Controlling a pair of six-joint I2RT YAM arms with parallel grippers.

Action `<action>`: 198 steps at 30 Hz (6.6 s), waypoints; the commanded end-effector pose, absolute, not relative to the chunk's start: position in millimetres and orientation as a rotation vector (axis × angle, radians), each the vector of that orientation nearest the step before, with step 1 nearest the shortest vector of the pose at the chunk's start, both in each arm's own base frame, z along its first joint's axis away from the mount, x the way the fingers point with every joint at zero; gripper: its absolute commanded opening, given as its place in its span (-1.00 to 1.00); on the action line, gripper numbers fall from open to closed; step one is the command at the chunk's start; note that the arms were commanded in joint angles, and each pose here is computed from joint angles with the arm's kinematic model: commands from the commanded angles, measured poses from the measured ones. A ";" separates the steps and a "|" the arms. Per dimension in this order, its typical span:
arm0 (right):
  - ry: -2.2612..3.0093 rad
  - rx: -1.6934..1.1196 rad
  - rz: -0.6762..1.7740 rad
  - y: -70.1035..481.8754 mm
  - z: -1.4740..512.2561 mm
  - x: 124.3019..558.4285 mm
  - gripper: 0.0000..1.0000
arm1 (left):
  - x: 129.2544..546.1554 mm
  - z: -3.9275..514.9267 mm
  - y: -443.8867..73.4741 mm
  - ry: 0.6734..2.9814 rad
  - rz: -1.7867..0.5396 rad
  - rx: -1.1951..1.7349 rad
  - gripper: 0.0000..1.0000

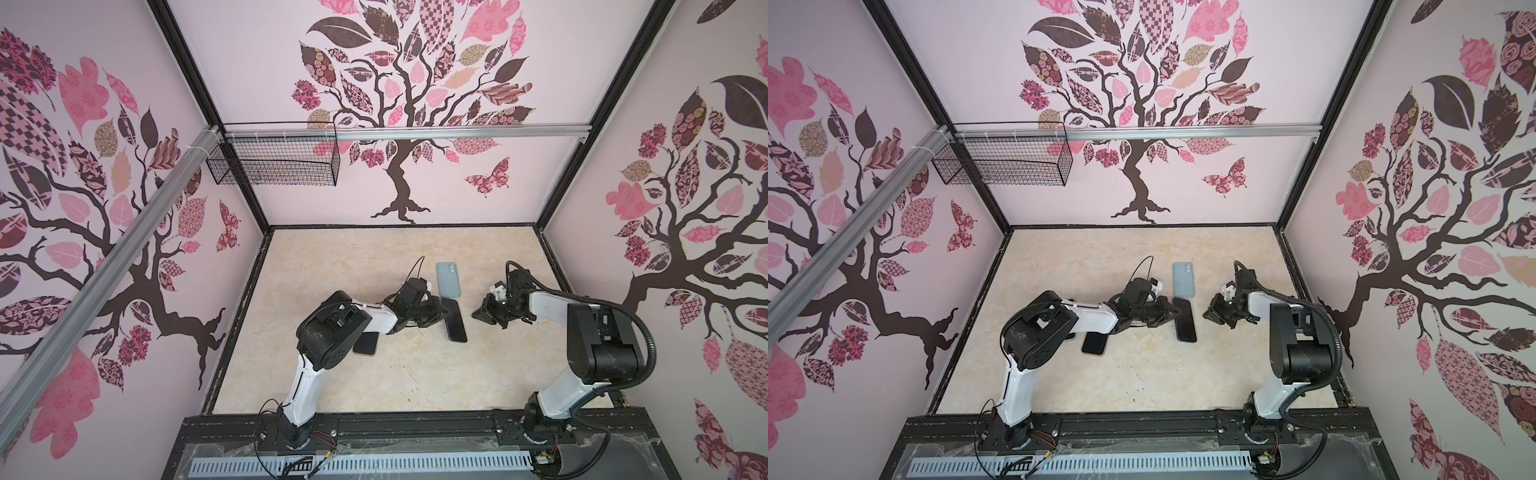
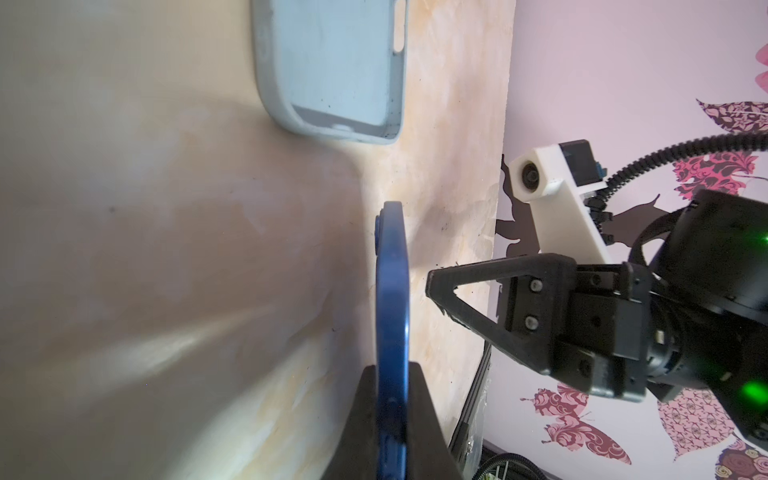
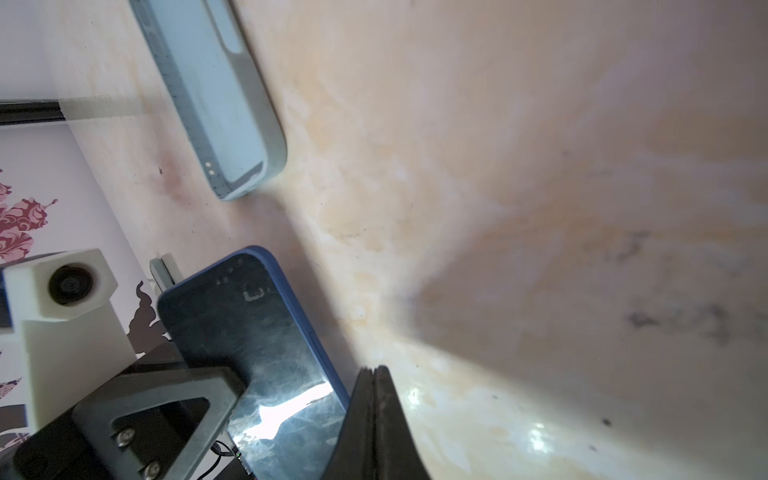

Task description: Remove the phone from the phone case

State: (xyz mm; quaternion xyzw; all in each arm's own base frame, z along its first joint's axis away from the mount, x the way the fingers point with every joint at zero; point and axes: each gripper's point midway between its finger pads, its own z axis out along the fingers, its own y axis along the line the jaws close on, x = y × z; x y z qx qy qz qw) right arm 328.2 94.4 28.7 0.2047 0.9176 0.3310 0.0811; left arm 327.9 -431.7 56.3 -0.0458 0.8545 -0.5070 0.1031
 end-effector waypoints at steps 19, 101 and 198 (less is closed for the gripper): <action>2.812 0.580 1.040 109.0 10.6 325.2 -0.95 | 329.5 52.1 -452.7 2.502 -1.610 -0.080 -1.00; 2.563 -0.207 0.515 302.4 172.6 297.6 -0.52 | 267.8 99.8 -64.2 2.579 -0.042 -0.368 0.91; 2.337 0.092 0.730 222.9 184.9 290.4 0.99 | 309.3 76.2 -113.5 2.595 -0.294 -0.093 -0.12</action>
